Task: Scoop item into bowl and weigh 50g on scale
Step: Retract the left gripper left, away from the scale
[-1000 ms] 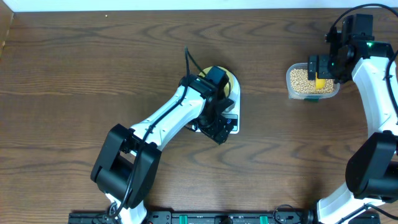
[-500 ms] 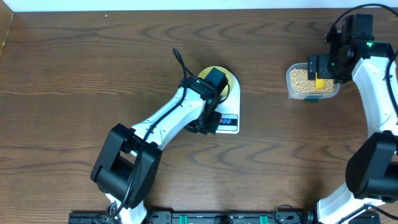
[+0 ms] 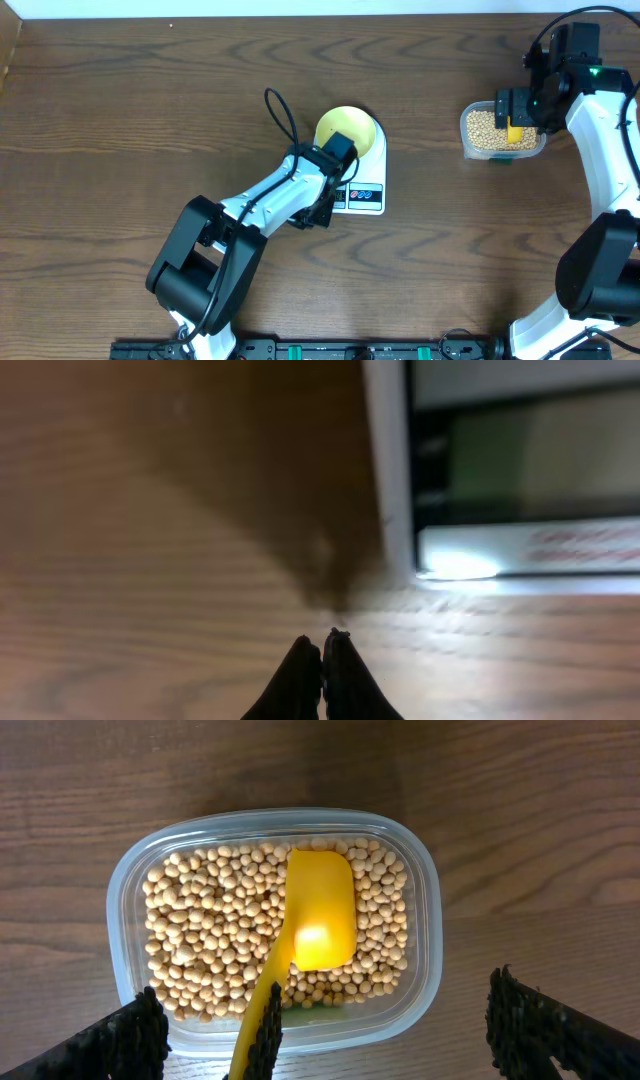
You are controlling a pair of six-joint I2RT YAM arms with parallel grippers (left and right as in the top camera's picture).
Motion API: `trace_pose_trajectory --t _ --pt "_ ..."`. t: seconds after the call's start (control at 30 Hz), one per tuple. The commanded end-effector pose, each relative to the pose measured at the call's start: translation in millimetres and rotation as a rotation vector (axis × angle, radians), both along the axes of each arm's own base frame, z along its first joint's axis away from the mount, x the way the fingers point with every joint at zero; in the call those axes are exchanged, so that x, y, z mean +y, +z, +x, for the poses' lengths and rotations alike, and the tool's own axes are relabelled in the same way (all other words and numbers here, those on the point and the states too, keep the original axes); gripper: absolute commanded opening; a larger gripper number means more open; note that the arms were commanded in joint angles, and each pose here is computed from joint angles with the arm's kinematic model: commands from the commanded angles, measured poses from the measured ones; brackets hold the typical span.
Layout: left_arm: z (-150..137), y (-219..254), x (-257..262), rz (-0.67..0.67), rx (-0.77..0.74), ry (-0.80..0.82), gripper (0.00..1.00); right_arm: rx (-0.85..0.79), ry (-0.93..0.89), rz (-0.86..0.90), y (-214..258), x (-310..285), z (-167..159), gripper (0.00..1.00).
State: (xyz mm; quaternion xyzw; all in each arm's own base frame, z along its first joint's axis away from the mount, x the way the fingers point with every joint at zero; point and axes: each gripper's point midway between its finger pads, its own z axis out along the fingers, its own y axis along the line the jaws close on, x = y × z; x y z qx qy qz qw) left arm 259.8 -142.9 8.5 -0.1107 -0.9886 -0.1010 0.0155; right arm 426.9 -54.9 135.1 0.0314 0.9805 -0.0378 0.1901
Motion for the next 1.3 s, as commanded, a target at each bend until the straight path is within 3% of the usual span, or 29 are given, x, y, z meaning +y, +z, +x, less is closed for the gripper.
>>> trace_pose_trajectory --t 0.0,0.27,0.47,0.6,0.63,0.73,0.8,0.9,0.93,0.97,1.0,1.1,1.27 --pt "-1.3 2.3 7.1 0.031 -0.004 0.002 0.08 0.006 -0.021 -0.005 -2.1 -6.9 -1.5 0.99" --pt "-2.0 12.4 43.3 0.187 -0.004 -0.012 0.08 0.006 -0.021 -0.005 -2.1 -6.9 -1.5 0.99" --pt "5.3 2.1 77.2 0.18 -0.003 0.129 0.07 0.006 -0.021 -0.005 -2.1 -6.7 -1.5 0.99" --pt "3.2 -5.6 89.4 0.108 0.041 0.233 0.08 0.006 -0.021 -0.005 -2.1 -6.9 -1.5 0.99" --pt "1.1 -7.9 92.1 0.082 0.059 0.265 0.09 0.006 -0.021 -0.005 -2.1 -6.9 -1.5 0.99" --pt "1.1 -8.8 98.4 0.077 0.065 0.291 0.38 0.006 -0.021 -0.005 -2.1 -6.9 -1.5 0.99" --pt "1.4 -8.8 101.5 0.076 0.066 0.302 0.39 0.006 -0.021 -0.005 -2.1 -6.9 -1.5 0.99" --pt "2.9 -8.9 103.0 0.072 0.063 0.311 0.36 0.006 -0.021 -0.005 -2.1 -6.9 -1.5 0.99" --pt "3.2 -9.1 102.6 0.069 0.064 0.301 0.29 0.006 -0.021 -0.005 -2.1 -6.9 -1.5 0.99" --pt "4.9 -9.4 101.5 0.061 0.064 0.275 0.1 0.006 -0.021 -0.005 -2.1 -6.9 -1.5 0.99" --pt "7.2 -7.3 99.9 0.049 0.062 0.244 0.07 0.006 -0.021 -0.005 -2.1 -6.7 -1.5 0.99" --pt "16.3 11.0 98.1 0.018 0.005 0.189 0.08 0.006 -0.021 -0.005 -2.2 -6.9 -1.6 0.99" --pt "33.1 84.5 85.3 -0.121 -0.237 0.056 0.08 0.006 -0.021 -0.005 -2.1 -6.9 -1.5 0.99"
